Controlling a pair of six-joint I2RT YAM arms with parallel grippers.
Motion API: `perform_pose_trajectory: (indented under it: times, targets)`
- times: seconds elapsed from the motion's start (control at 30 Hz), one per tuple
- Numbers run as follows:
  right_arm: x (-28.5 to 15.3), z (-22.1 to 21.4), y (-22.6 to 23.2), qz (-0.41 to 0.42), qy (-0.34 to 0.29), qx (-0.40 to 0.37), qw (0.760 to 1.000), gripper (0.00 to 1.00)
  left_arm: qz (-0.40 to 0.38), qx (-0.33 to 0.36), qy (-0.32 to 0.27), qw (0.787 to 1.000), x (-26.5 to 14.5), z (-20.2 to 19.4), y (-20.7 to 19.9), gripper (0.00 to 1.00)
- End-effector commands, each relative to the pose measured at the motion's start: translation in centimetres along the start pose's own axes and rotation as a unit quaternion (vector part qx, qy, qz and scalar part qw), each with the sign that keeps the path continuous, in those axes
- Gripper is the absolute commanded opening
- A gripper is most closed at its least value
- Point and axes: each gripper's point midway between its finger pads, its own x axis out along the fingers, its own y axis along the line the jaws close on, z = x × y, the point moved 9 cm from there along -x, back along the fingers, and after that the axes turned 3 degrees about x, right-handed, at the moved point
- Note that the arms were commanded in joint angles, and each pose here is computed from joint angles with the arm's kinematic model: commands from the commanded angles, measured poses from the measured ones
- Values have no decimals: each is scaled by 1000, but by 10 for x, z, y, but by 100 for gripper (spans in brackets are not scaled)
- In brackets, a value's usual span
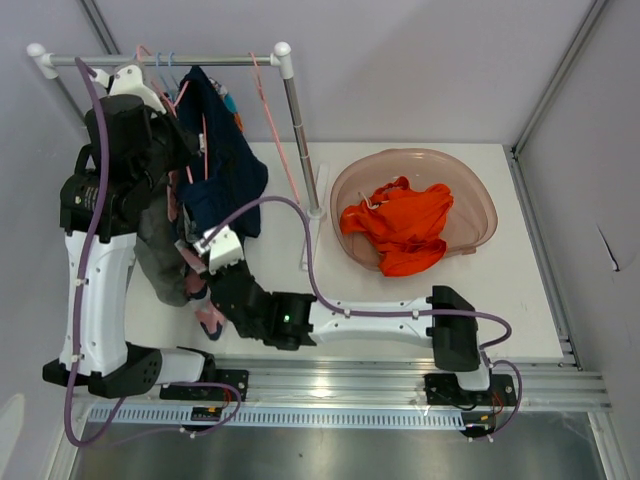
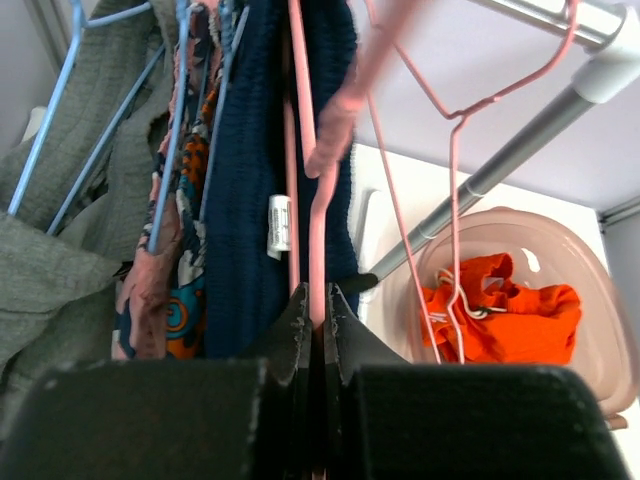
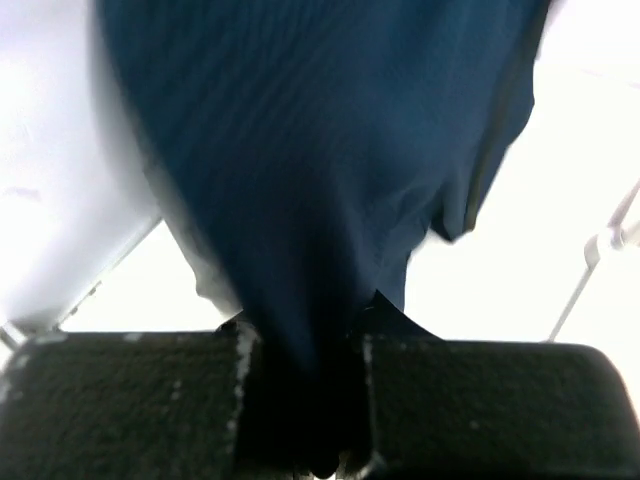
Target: Remove the shorts from the hanger
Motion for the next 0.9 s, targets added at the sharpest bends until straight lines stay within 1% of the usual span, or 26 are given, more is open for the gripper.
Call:
perform_pose_trajectory:
  times: [0.0,0.03,0.07,0.1,0.17,0.2,0.23,0.27,0.3,0.33,0.4,0.47,0.53,0.57,0.6,0.63,0.67,0.7,0.73,0.77,0.83,0.87]
  targets:
    - [-46,26,0,-23,-35,53,998,0,10,6,-66,998,-5,19,2,0]
    - [-56,10,0,-25,-23,39,999,0,16,7,-72,997,-4,20,3,0]
    - [-76,4,9,-14,-18,36,999,0,22,11,-76,997,2,22,3,0]
    - [-88,4,7,-26,-19,43,999,0,34,13,-80,996,4,24,5,0]
    - [-107,-14,7,-29,-6,32,999,0,37,16,-88,995,5,31,4,0]
    - [-120,-18,11,-29,-3,33,999,0,42,19,-80,996,14,30,2,0]
    - [-128,-23,10,-32,4,40,999,0,42,19,-85,995,14,34,1,0]
    - [-133,-26,9,-35,8,41,999,0,41,19,-88,995,14,37,0,0]
    - [-140,-33,7,-43,16,26,999,0,42,22,-82,995,21,37,-1,0]
    - [-143,-35,8,-45,18,45,998,0,40,22,-86,995,20,40,-2,0]
    - [-146,-40,5,-51,23,42,998,0,39,26,-89,995,21,42,-2,0]
    - [-144,-46,7,-52,25,54,997,0,34,32,-78,996,24,37,-3,0]
    - [-137,-49,6,-57,23,39,997,0,17,27,-72,997,16,34,-4,0]
    - [-132,-44,9,-54,15,49,997,0,15,29,-58,998,17,26,-3,0]
    - [-119,-39,6,-59,8,54,997,0,10,24,-62,998,4,26,-1,0]
    - [-111,-35,3,-62,5,34,997,0,3,21,-59,998,-1,23,-1,0]
    - [-101,-24,6,-50,-6,53,997,0,0,22,-49,999,-4,17,1,0]
    - [-91,-16,3,-49,-12,52,997,0,-2,20,-33,999,-9,9,3,0]
    - [-69,-6,-7,-55,-18,53,997,0,-19,20,-29,999,-21,5,3,0]
    - [-56,13,-8,-56,-32,51,997,0,-22,27,-9,999,-25,-5,6,0]
    - [-25,41,-22,-62,-47,52,996,0,-30,30,8,999,-39,-16,10,0]
    - [-12,43,-25,-66,-38,28,997,0,-37,31,17,999,-44,-22,11,0]
